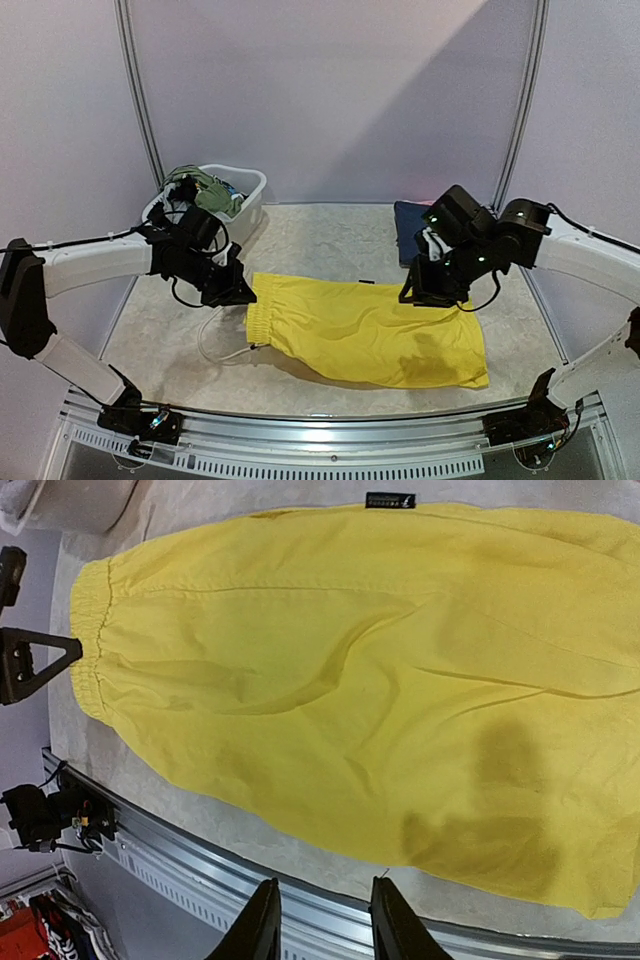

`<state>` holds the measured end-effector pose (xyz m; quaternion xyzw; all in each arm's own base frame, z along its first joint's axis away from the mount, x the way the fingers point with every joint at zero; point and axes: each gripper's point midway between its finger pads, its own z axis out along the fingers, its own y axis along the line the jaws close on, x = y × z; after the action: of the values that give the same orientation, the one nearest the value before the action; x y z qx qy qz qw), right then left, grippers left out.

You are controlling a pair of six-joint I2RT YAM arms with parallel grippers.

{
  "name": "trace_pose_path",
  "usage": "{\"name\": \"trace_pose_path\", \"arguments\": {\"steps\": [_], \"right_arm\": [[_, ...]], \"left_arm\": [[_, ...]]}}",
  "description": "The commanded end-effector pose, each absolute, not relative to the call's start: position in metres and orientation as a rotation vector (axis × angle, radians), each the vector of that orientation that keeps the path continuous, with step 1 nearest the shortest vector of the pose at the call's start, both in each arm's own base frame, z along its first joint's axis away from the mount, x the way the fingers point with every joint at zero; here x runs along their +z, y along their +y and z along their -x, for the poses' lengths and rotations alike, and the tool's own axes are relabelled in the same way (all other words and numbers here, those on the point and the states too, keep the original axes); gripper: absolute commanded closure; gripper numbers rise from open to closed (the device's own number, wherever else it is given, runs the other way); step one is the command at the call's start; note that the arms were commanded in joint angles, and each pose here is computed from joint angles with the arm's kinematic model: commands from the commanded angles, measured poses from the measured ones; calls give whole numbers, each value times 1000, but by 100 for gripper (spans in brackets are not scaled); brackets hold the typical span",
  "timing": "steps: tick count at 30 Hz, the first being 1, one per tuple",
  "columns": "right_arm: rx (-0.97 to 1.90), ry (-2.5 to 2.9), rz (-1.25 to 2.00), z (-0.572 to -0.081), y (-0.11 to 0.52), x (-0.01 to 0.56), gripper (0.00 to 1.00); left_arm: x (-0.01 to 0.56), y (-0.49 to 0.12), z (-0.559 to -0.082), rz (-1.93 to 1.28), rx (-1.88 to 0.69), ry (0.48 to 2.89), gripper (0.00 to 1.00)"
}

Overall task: Fold and stack the mixed laundry pile
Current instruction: Fold the rectangle-folded shorts at the center of the board.

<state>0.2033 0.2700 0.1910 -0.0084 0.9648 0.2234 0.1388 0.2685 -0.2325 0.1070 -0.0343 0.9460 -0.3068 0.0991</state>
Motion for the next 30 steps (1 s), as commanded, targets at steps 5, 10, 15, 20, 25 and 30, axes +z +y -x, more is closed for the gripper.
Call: {"name": "trace_pose_path", "arguments": {"steps": [5,10,15,20,25,30], "right_arm": [[818,2769,209,-217,362,175,73],[818,2815,314,-222,402,153,75],[896,2799,412,-217,435,153,70],[1029,2677,488,-218,466,186,47],[1095,2633,515,-221,497,188,39],[1028,2672,488,-229,507,162,39]], "left_arm": [[136,-223,-260,70,-800,2846,100],[123,-218,-255,31,-746,2894,98],[112,-214,-256,13,-685,2922,100],[130,-225,-267,31,-739,2891,100],[135,-237,-269,86,-842,2891,100],[147,-239,-270,95,-852,2883,100]]}}
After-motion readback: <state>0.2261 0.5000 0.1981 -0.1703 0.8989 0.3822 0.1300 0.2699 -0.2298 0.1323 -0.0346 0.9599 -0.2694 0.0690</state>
